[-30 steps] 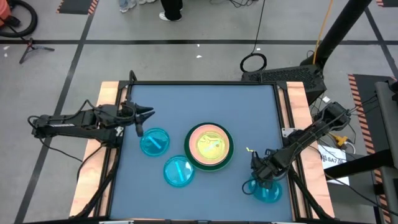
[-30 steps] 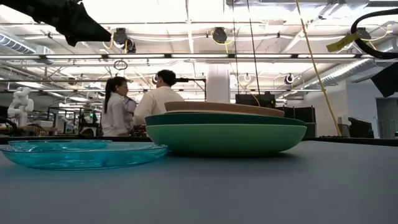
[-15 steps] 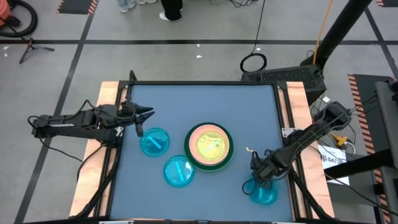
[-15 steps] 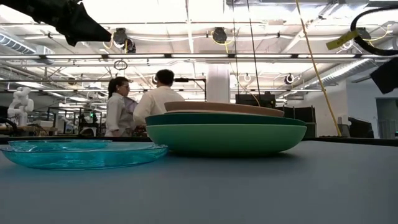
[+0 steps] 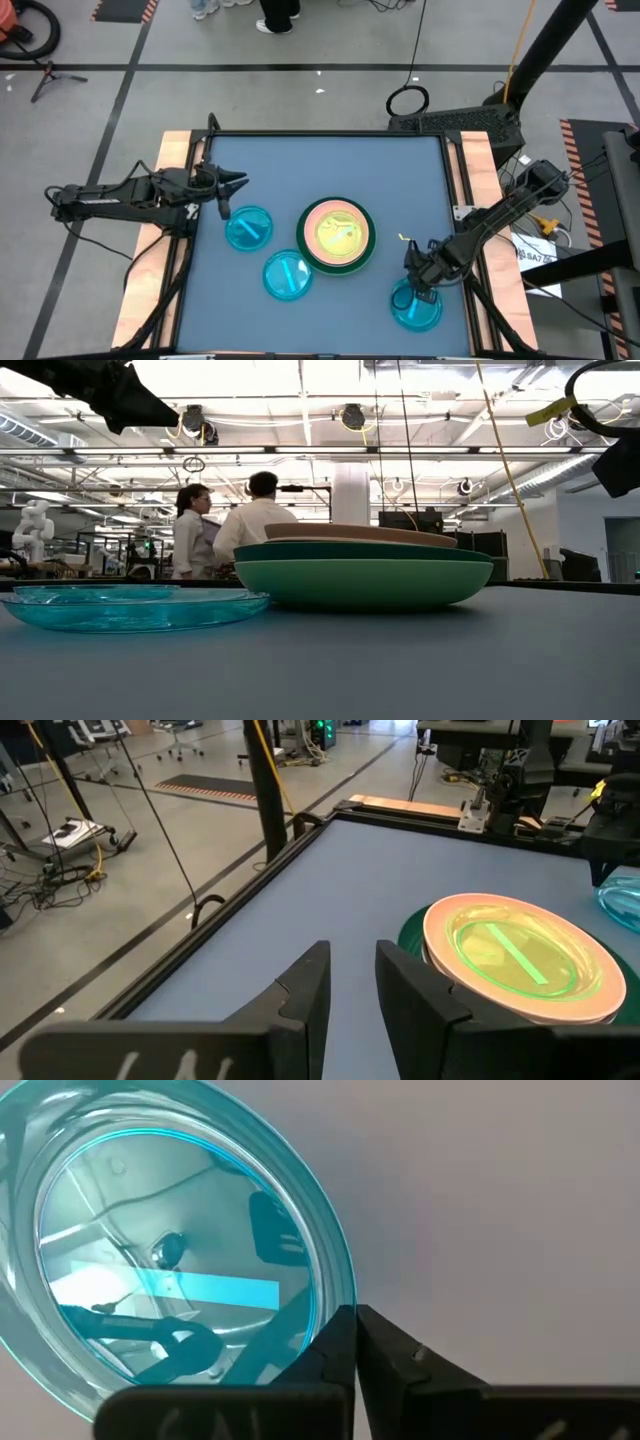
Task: Stack plastic plates
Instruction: Stack the right blue plate on top of the light green plate
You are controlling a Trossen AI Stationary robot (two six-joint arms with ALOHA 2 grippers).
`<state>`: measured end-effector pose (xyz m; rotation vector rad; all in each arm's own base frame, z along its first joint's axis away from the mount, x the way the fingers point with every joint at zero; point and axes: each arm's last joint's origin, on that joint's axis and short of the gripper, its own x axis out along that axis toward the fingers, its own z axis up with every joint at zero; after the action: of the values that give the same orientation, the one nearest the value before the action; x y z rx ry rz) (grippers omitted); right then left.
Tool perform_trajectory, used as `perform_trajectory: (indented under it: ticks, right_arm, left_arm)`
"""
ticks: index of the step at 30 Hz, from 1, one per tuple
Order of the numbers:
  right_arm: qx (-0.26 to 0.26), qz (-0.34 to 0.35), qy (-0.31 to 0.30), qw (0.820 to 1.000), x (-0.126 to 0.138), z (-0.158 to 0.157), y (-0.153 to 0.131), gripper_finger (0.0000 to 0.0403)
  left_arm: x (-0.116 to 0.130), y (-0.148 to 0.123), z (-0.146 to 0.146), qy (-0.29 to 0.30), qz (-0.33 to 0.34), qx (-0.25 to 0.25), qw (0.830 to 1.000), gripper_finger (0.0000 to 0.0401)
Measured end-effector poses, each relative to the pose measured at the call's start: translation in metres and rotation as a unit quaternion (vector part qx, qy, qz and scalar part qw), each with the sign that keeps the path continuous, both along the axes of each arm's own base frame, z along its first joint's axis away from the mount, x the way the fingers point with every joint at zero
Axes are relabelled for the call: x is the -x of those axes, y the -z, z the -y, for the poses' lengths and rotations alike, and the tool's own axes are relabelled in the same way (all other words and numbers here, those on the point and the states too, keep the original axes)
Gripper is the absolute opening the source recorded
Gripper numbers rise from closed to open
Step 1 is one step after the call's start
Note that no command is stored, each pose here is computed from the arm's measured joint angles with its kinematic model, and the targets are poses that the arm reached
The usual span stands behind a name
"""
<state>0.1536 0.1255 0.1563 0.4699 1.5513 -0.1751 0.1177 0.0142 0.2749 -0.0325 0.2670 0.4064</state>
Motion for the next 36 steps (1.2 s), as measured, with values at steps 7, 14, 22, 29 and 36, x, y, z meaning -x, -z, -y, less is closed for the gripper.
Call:
perform_trajectory:
  ticks: [7,14,22,29,36]
  right_arm:
    - [0.001,0.013,0.016,1.0,-0.001,0.004,-0.004,0.0001]
    - [0.031,0.107,0.058,0.992,0.001,0.016,-0.025,0.0]
    - [0.06,0.193,0.081,0.976,0.006,0.027,-0.044,0.0]
    - [0.062,0.308,0.093,0.945,0.004,0.03,-0.064,0.0]
    - [0.089,0.416,0.162,0.89,-0.008,0.039,-0.081,0.0]
  left_arm:
    - [0.0,0.0,0.0,0.0,0.0,0.0,1.0,0.0091]
    - [0.0,0.0,0.0,0.0,0.0,0.0,1.0,0.0091]
    - [0.0,0.0,0.0,0.0,0.0,0.0,1.0,0.0091]
    - [0.0,0.0,0.0,0.0,0.0,0.0,1.0,0.0091]
    - [0.0,0.0,0.0,0.0,0.0,-0.001,1.0,0.0091]
